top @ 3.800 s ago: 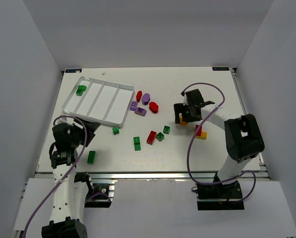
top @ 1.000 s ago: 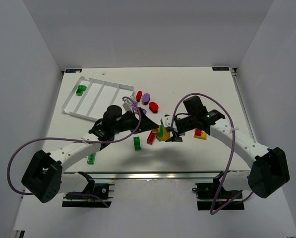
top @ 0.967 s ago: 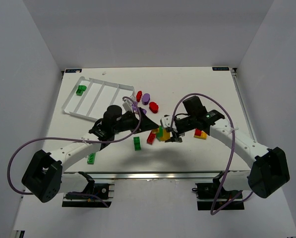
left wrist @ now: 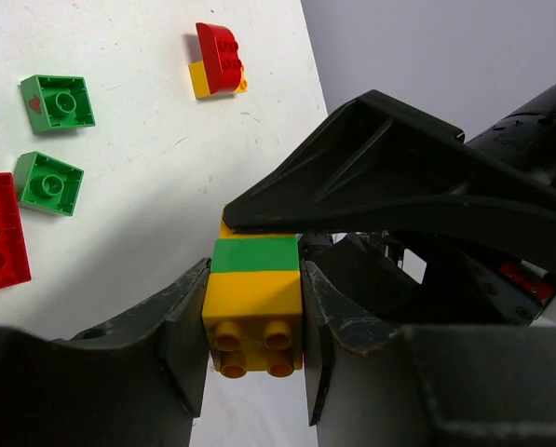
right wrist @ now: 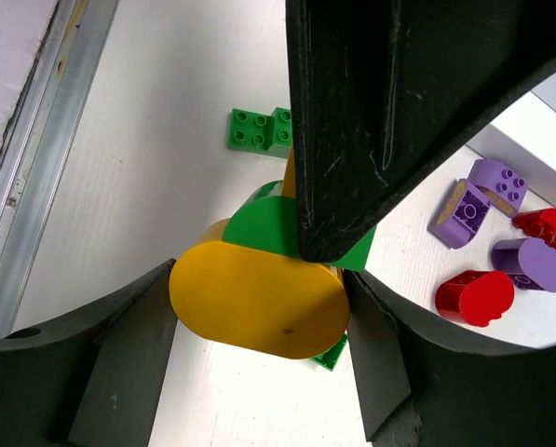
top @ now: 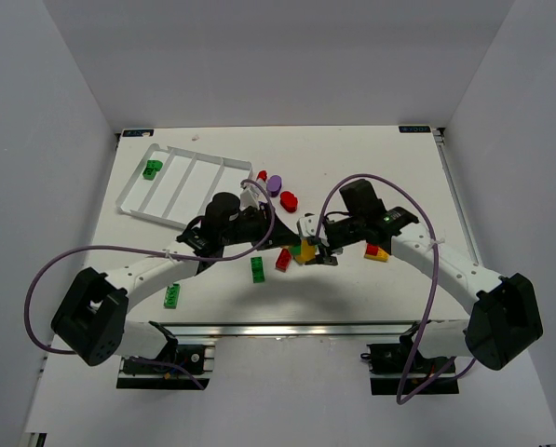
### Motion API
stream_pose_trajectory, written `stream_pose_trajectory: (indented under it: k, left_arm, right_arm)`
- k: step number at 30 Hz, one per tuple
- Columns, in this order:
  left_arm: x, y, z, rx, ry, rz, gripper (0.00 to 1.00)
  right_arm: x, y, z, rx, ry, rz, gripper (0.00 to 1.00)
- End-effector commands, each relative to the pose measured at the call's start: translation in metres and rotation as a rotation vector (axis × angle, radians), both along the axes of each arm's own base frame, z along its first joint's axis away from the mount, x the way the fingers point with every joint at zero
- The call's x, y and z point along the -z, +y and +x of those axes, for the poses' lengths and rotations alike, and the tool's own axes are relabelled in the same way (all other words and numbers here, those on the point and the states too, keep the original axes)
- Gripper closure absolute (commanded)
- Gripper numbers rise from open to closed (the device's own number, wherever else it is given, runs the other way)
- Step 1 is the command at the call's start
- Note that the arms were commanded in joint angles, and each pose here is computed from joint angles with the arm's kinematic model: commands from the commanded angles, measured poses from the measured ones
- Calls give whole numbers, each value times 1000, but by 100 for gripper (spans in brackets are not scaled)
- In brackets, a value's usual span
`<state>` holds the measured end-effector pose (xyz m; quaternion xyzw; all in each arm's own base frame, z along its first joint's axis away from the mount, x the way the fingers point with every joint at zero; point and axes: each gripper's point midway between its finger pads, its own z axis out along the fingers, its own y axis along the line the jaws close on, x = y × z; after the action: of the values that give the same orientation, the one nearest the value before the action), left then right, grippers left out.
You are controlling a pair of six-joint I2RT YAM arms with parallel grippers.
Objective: Sort the legos into containers by color
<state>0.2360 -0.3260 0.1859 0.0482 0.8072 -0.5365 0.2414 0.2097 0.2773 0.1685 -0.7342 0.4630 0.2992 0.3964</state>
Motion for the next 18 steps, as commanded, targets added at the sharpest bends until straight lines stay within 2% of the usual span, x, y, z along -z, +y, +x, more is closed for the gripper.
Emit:
stream_pose_trajectory:
  k: [1, 3, 4, 9, 18]
  left_arm:
    - [-17, -7, -4, 50, -49, -33, 65]
    - [-17, -7, -6, 56, -46, -39, 72]
    - [-18, -6, -5, 54, -49, -43, 82]
    - [-22, 8, 2, -12, -79, -20, 92]
    - [-51, 74, 28, -183, -129, -80, 96]
  right_arm:
    - [-18, 9, 3, -15, -34, 53, 100]
    - [-18, 9, 3, -14, -33, 54, 100]
    - [-16, 8, 4, -9, -33, 51, 100]
    - [-10, 5, 2, -7, -33, 31, 100]
    - [0, 3, 1, -15, -27, 13, 100]
